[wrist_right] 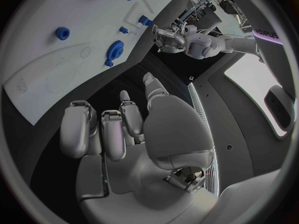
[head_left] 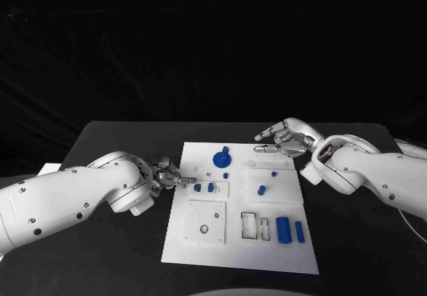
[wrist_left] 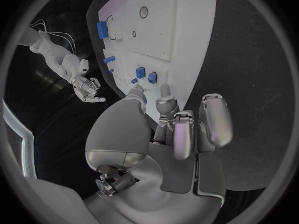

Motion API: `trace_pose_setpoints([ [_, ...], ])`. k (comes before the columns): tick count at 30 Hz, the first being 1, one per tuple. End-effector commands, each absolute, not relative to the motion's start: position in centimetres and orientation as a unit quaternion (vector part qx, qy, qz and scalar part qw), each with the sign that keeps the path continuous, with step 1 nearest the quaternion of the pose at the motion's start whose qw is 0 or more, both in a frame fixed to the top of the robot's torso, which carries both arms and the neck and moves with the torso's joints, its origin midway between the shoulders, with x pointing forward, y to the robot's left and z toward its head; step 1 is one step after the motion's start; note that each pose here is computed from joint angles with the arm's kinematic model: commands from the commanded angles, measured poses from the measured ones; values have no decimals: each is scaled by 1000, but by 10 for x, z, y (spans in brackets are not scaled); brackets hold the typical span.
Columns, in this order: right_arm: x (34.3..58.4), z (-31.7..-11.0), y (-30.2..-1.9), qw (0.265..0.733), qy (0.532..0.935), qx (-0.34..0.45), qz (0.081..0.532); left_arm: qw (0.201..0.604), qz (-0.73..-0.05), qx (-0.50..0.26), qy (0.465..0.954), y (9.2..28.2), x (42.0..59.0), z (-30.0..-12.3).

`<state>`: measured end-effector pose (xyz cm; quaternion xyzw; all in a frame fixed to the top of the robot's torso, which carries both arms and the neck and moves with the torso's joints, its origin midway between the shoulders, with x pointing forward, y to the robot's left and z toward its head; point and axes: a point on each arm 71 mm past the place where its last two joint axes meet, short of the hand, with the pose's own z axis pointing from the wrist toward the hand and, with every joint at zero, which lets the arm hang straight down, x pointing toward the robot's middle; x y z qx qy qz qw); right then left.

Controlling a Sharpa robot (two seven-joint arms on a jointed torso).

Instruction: Assemble the parts on the task board

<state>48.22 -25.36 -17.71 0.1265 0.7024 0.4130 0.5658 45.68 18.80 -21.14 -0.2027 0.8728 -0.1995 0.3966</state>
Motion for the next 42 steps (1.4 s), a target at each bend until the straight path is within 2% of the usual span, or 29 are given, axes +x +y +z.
trace_pose_setpoints([
  [1, 482, -177, -252, 563, 702, 122, 418, 393, -196, -197, 877, 185, 456, -213],
  [42, 481, -178, -249, 560, 703, 120, 421, 370, -188, -175, 893, 166, 458, -219],
])
